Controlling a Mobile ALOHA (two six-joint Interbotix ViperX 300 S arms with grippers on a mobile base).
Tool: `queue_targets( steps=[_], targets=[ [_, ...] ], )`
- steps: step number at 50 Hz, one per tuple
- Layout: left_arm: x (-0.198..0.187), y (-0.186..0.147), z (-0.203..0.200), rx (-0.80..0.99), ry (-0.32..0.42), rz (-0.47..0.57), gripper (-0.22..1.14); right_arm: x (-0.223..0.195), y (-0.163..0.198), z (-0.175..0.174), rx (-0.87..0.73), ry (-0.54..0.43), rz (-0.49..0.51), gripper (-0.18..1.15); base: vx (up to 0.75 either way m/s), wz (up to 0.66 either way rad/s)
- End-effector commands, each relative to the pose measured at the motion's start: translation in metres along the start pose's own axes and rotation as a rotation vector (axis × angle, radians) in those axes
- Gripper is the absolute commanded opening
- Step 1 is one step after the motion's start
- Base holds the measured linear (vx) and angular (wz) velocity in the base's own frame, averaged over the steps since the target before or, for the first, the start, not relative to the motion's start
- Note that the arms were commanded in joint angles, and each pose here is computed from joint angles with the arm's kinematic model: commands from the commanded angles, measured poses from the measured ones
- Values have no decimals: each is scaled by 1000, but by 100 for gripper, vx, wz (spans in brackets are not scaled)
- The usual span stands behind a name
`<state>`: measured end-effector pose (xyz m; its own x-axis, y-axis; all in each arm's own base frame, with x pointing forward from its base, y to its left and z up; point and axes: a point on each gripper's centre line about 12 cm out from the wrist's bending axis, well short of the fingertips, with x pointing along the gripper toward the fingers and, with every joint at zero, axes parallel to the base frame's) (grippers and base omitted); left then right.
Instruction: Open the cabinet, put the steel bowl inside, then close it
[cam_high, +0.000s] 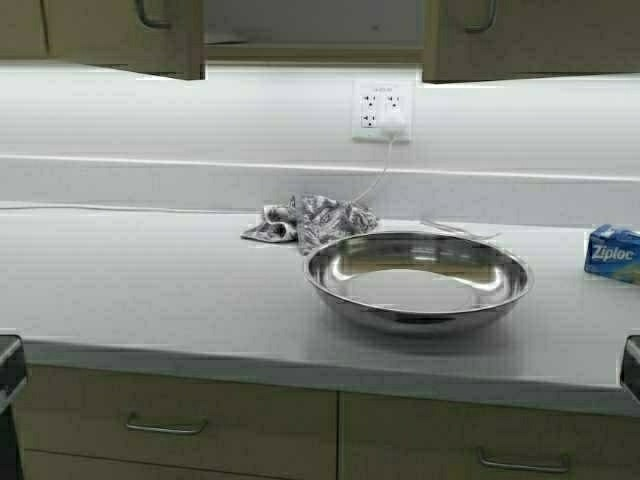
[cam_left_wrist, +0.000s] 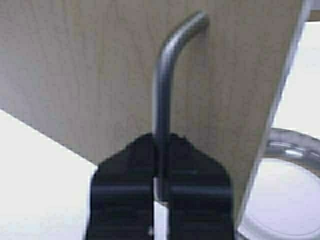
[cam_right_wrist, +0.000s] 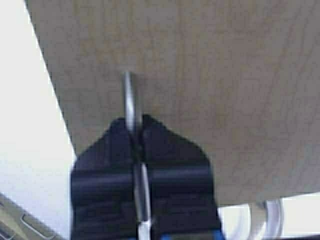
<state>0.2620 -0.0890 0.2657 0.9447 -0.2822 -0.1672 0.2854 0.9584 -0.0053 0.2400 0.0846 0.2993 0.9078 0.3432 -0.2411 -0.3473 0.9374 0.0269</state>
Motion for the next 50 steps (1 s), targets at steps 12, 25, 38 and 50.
queue_targets(
  steps=[12, 25, 38, 50],
  targets=[
    [2, 14, -7, 77, 49, 35, 97, 6, -22, -2, 40, 93, -10, 100, -15, -8],
    [-19, 15, -23, 80, 125, 27, 92, -29, -18, 0, -40, 61, -12, 100, -14, -6],
    [-56, 8, -16, 81, 115, -16, 83, -53, -11, 5, 12, 162, 38, 96, -6, -5],
    [-60, -16, 3, 97, 75, -124, -14, -66, 20, 15, 47, 217, 203, 17, -5, -4]
  ],
)
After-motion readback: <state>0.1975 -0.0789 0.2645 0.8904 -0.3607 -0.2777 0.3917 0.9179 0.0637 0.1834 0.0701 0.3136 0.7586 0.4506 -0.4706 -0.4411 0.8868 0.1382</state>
